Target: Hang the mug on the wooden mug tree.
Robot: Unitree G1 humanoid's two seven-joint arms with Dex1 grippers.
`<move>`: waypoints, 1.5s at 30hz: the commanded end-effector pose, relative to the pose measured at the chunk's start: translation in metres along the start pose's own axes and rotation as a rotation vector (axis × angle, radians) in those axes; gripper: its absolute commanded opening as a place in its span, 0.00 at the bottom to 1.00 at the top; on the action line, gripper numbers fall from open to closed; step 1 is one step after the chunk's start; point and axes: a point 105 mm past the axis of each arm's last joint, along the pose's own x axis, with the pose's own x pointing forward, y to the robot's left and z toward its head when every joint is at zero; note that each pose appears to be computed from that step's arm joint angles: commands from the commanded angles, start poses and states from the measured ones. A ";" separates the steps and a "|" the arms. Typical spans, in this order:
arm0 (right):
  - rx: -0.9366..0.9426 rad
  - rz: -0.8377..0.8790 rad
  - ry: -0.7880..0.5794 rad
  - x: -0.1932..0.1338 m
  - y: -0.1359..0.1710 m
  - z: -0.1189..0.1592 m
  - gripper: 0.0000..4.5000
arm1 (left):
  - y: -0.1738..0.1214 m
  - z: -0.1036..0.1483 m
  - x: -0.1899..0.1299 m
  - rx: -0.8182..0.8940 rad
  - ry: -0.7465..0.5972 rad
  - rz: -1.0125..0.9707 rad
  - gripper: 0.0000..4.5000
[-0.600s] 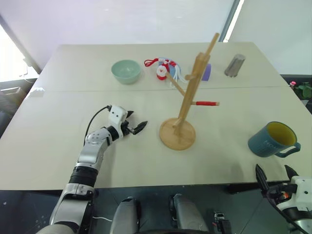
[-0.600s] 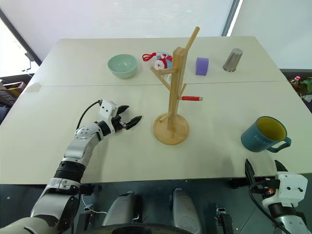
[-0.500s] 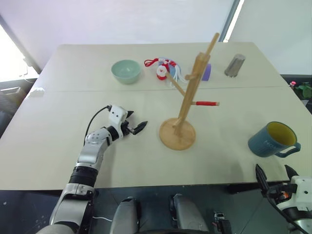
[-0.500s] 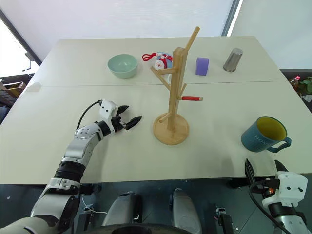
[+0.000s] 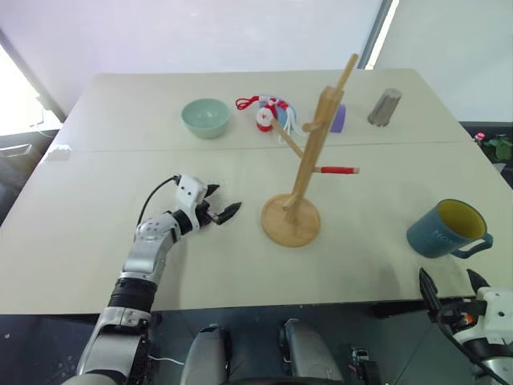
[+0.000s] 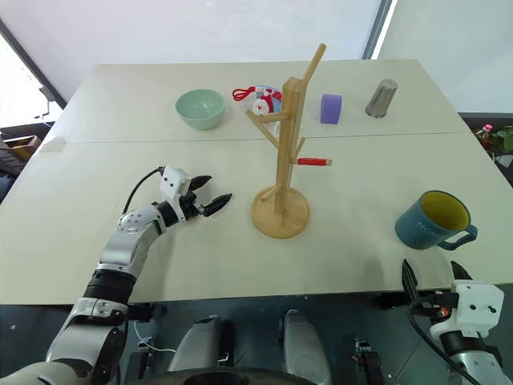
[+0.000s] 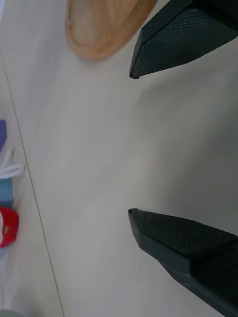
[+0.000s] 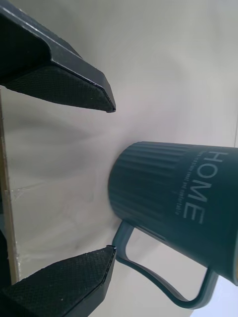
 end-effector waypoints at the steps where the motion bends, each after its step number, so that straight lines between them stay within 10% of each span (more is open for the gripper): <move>1: -0.017 -0.034 -0.014 -0.006 -0.009 0.004 0.99 | -0.015 0.016 -0.009 0.018 -0.049 -0.112 1.00; 18: 0.018 -0.318 -0.071 0.010 -0.064 0.014 0.99 | -0.129 0.044 -0.029 0.080 -0.029 -0.775 1.00; 45: 0.177 -0.318 -0.072 0.055 -0.074 0.009 0.99 | -0.136 0.050 -0.031 0.091 -0.047 -0.737 1.00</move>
